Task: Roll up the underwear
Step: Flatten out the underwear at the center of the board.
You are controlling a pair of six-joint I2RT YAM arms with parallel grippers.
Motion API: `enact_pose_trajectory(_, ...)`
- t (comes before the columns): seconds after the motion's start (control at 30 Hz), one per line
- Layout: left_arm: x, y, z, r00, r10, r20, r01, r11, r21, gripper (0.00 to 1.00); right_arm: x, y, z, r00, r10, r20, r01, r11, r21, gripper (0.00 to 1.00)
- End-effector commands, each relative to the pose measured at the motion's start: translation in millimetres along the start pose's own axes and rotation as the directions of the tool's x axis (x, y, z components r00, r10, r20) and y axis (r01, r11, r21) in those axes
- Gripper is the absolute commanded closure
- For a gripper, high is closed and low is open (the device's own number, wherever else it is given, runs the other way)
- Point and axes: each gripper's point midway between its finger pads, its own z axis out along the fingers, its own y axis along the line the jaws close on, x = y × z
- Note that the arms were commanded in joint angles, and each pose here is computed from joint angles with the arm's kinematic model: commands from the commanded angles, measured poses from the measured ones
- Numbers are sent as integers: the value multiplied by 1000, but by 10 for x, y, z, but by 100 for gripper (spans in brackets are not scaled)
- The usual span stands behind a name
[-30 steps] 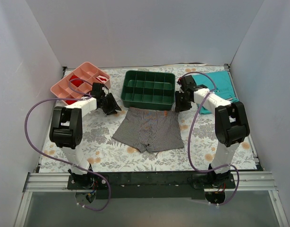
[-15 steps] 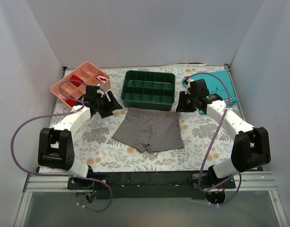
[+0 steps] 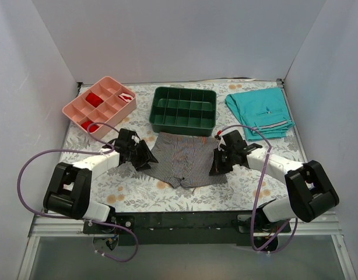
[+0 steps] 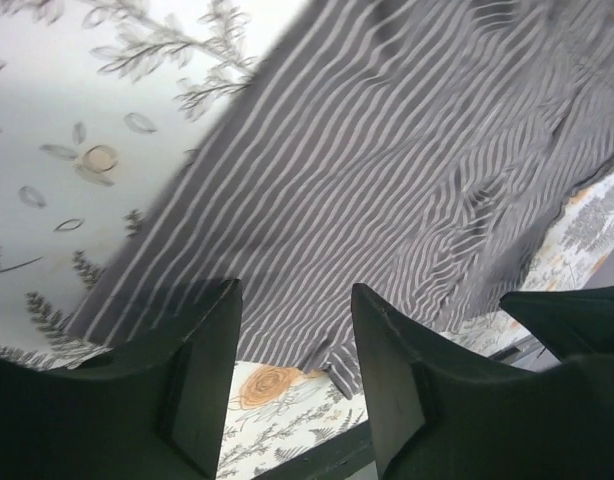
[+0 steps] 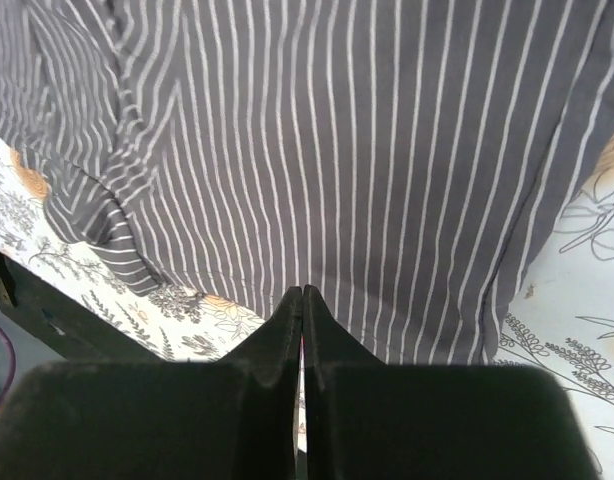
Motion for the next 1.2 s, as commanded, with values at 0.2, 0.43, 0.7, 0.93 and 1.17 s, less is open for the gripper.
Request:
enact_pose_trajectory(0.2, 269, 420, -27, 991, -126, 44, 131, 985, -111, 62, 329, -275, 82, 998, 45, -53, -40, 995, 92, 99)
enact_pose_trajectory(0.43, 561, 669, -115, 981, -190, 35, 193, 961, -197, 66, 671, -422, 15, 990, 77, -119, -57, 984, 169, 99)
enact_pose_trajectory(0.7, 793, 623, -395, 967, -253, 44, 257, 954, -158, 66, 928, -332, -106, 987, 85, -134, -63, 985, 161, 99)
enact_pose_trajectory(0.93, 237, -59, -704, 982, -102, 162, 110, 993, -41, 50, 233, 103, -373, 998, -39, 45, 35, 995, 89, 99)
enact_pose_trajectory(1.17, -416, -689, -502, 974, 69, 216, -65, 998, -22, 51, -207, 537, -398, 990, -85, 112, 89, 996, -30, 99)
